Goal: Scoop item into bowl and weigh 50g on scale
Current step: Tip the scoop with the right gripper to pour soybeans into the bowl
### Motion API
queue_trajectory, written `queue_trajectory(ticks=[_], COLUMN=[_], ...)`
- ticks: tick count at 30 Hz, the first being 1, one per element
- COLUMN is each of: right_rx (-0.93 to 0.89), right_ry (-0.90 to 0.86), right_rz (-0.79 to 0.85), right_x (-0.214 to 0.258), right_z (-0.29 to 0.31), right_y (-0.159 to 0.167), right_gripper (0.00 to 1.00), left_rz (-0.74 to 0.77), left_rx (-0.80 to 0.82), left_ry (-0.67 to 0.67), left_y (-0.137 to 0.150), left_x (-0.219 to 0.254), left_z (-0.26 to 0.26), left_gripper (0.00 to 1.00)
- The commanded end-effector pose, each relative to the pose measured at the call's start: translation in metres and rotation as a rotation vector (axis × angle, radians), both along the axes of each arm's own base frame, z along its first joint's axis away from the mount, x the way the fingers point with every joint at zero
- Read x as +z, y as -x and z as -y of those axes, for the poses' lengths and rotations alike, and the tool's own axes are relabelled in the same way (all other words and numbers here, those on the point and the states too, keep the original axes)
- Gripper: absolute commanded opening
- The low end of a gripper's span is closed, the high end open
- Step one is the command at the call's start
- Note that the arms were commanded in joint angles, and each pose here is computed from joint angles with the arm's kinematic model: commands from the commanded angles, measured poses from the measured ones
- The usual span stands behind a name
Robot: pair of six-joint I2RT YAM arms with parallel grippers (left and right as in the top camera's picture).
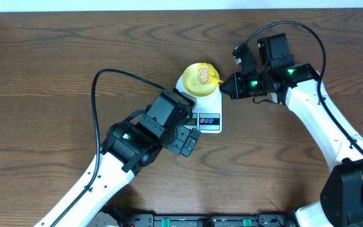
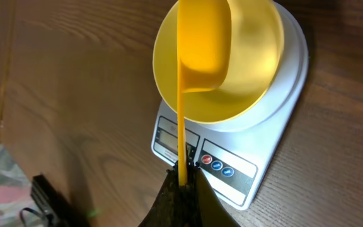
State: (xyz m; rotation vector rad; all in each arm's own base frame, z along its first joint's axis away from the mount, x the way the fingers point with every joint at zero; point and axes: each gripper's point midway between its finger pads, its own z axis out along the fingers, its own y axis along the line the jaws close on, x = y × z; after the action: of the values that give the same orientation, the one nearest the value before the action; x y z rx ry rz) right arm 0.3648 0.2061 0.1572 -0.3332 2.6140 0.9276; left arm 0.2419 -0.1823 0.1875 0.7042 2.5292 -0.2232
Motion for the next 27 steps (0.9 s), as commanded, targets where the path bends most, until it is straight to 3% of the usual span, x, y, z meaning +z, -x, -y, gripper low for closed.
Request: queue_trajectory(ticks=[1, 27], right_rx=[0.037, 0.172], right_ry=[0.046, 0.347], right_rz=[0.065, 0.24], right_x=[0.0047, 0.0014], right_z=[-0.0049, -0.0082], right_y=[-0.0047, -0.0025], right_gripper=[0.01, 0.01], left_rz=[0.02, 0.02], left_rx=[-0.004, -0.003], left_ry=[0.007, 0.007], left_y=[-0.0035, -0.0035], left_x=[0.0082, 0.0082], left_z=[0.0011, 0.001], left_gripper=[0.99, 0.99])
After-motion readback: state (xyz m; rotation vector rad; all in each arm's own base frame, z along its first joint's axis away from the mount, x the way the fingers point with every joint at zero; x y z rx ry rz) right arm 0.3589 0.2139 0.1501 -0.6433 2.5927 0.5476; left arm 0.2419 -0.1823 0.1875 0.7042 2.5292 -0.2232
